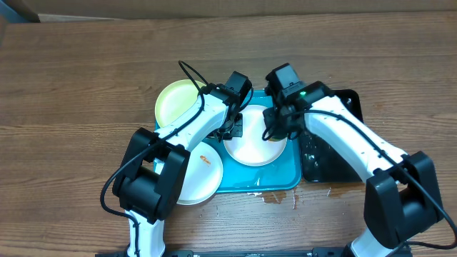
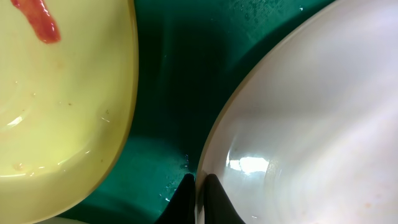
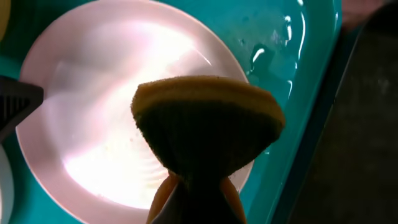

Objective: Clean dirty plates on tray and stack at the side
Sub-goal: 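Scrub the white plate surface with the sponge in the right gripper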

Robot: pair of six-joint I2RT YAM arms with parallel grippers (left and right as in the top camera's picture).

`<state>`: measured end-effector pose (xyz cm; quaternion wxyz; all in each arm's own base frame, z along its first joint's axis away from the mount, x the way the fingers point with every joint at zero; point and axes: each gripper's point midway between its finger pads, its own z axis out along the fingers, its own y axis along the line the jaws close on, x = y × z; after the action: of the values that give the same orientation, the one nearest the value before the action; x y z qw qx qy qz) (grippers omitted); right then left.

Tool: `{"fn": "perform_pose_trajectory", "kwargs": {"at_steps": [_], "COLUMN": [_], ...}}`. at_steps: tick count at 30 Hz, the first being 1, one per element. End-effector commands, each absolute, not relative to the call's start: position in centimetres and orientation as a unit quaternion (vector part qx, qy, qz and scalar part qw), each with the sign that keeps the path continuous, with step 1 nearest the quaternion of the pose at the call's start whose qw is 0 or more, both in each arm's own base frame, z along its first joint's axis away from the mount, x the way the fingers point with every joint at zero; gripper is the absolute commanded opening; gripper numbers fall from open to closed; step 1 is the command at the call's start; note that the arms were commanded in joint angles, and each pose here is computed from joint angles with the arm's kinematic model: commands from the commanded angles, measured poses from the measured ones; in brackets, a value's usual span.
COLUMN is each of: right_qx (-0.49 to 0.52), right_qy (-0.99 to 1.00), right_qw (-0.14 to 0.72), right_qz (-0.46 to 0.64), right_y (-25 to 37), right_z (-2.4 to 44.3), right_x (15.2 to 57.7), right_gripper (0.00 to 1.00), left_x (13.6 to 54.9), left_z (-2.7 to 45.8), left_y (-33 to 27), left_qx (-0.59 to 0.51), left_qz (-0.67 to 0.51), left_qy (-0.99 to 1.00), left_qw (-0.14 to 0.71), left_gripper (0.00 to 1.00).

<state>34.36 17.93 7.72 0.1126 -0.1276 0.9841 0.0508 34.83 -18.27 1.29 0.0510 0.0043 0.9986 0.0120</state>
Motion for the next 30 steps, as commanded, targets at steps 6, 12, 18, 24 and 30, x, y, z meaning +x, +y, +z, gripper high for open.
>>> {"fn": "perform_pose_trajectory", "kwargs": {"at_steps": [6,12,18,24,30], "right_qx": [-0.125,-0.126,-0.089,-0.089,-0.09], "right_qy": [0.985,0.988,0.994,0.996,0.995], "right_qw": [0.114,0.087,0.055,0.009,-0.019], "right_qz": [0.012,0.002,-0.042,-0.022,0.031], "right_y": [17.6,17.5,15.9,16.5,18.3], "right_z": [5.8,3.3,0.2,-1.9,-2.3], "right_x": [35.0,34.8,34.4,33.0,31.9], "right_gripper": [0.04,0.04,0.04,0.04,0.04], "left_x": [34.4,34.4,34.4,34.4,34.3], "left_z": [0.5,0.5,0.5,0.5,0.5], "left_y": [-18.3,-18.3,-18.2,-18.2,-18.2], "left_qx": [-0.008,-0.008,-0.008,-0.008,-0.008], "left_qz": [0.008,0.008,0.009,0.009,0.009], "left_qy": [0.999,0.999,0.999,0.999,0.999], "left_qw": [0.037,0.037,0.035,0.035,0.035], "left_gripper": [0.04,0.04,0.04,0.04,0.04]}}
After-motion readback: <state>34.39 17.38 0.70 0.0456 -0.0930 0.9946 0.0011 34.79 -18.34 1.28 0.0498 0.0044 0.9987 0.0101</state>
